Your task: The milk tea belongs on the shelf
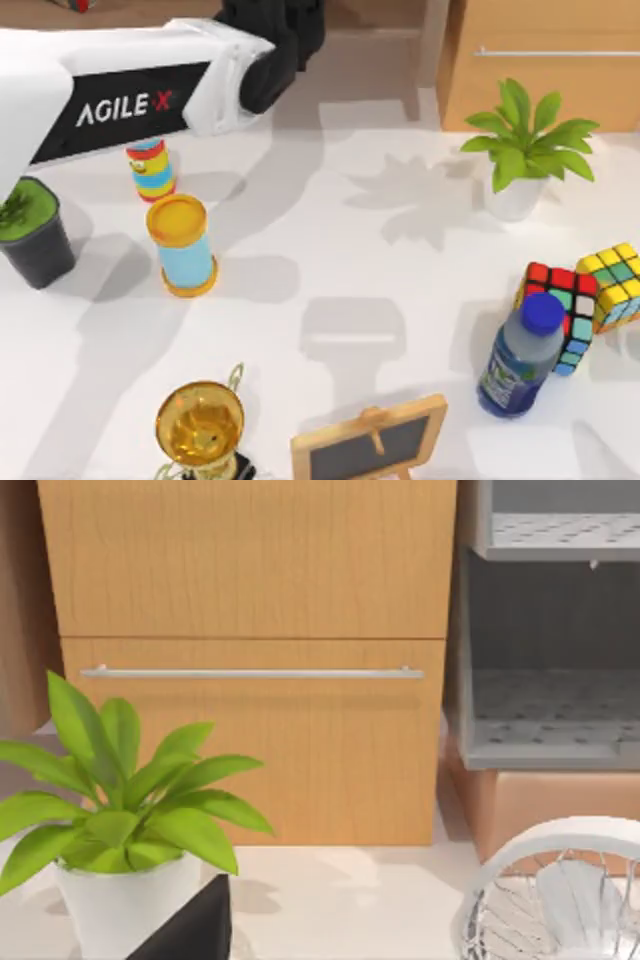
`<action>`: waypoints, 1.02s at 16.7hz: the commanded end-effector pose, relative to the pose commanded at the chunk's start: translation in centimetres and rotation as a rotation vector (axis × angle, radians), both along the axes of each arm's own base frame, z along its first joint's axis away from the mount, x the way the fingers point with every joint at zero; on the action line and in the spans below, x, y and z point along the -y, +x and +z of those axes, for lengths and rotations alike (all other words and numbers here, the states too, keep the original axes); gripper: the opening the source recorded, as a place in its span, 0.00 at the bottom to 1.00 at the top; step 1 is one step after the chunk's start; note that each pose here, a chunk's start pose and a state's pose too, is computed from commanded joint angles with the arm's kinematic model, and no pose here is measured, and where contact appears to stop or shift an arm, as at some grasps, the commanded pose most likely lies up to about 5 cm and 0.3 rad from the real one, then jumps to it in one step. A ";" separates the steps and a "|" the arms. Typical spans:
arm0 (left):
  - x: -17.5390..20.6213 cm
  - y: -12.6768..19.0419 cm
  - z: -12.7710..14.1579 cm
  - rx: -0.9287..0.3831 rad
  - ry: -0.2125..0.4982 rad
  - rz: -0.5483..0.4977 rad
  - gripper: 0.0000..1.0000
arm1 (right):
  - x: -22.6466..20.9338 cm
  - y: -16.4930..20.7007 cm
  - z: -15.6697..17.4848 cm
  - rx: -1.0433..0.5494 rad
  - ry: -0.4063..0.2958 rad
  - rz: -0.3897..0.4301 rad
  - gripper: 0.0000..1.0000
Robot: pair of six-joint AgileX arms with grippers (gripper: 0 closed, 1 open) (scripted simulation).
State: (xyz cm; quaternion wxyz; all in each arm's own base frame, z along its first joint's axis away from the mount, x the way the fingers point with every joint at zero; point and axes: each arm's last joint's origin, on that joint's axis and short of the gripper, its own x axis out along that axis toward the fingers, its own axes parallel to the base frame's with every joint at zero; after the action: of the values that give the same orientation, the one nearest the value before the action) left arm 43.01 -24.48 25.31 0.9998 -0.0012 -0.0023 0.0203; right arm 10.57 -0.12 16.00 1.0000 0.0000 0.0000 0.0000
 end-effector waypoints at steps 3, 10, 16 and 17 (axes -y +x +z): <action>-0.1 1.1 -0.1 0.020 -0.012 -0.001 0.00 | 0.0 0.0 0.0 0.000 0.000 0.000 1.00; -0.3 2.4 -1.2 0.014 -0.009 0.000 0.00 | 0.0 0.0 0.0 0.000 0.000 0.000 1.00; -0.3 2.4 -1.2 0.014 -0.009 0.000 0.45 | 0.0 0.0 0.0 0.000 0.000 0.000 1.00; -0.3 2.4 -1.2 0.014 -0.009 0.000 0.53 | 0.0 0.0 0.0 0.000 0.000 0.000 1.00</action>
State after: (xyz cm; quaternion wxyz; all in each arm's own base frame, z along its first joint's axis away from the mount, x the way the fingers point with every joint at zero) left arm 45.40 -24.19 24.08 0.9997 -0.0060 -0.0090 0.0201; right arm 10.57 -0.12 16.00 1.0000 0.0000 0.0000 0.0000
